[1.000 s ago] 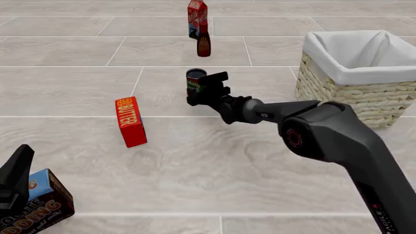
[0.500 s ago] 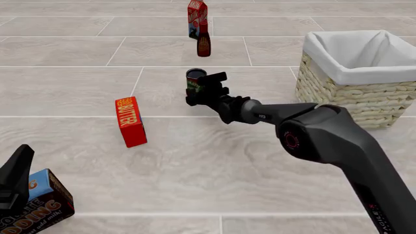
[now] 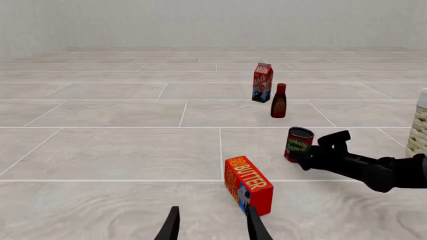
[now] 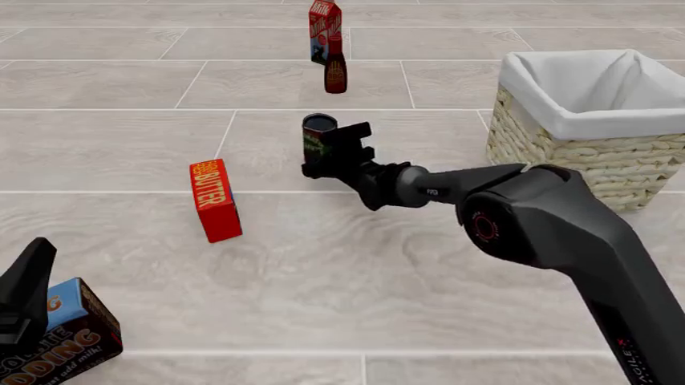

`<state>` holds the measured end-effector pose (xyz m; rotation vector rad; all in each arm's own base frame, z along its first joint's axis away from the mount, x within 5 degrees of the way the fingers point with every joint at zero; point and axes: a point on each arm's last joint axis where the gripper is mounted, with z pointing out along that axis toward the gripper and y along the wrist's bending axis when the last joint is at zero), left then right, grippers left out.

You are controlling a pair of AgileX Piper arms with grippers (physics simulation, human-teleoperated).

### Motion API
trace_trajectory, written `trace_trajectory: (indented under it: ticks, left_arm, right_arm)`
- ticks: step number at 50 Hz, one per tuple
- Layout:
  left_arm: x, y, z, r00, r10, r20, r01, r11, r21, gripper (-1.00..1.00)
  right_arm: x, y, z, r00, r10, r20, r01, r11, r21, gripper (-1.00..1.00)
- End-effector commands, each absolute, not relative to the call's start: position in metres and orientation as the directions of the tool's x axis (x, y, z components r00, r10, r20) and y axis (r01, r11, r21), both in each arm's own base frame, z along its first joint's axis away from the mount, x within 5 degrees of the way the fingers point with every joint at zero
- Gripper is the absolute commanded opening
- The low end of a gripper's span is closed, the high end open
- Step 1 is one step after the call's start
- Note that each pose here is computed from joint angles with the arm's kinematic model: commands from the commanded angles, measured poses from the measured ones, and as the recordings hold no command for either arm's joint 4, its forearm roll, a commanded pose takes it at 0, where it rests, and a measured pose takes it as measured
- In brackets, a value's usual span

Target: Pick the tomato sauce and place it in the basket.

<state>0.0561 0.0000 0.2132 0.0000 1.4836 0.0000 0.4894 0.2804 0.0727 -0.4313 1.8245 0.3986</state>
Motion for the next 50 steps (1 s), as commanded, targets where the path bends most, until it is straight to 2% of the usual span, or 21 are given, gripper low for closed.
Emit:
trace_trajectory:
  ticks: [1,20,50]
  left_arm:
    - [0.056,0.000,0.213,0.087,0.000,-0.996,0.000,1.000,0.000,1.00]
    - [0.056,0.000,0.213,0.087,0.000,-0.996,0.000,1.000,0.000,1.00]
    - [0.056,0.000,0.213,0.087,0.000,-0.996,0.000,1.000,0.000,1.00]
  right_arm:
    - [0.465,0.280,0.086,-0.259,-0.076,-0.963,-0.499,0.864,0.066,-1.00]
    - [0.442,0.271,0.135,-0.209,-0.103,-0.972,-0.518,0.855,0.021,-1.00]
    - [0.412,0.254,0.172,-0.157,-0.096,-0.983,-0.525,0.851,0.001,-1.00]
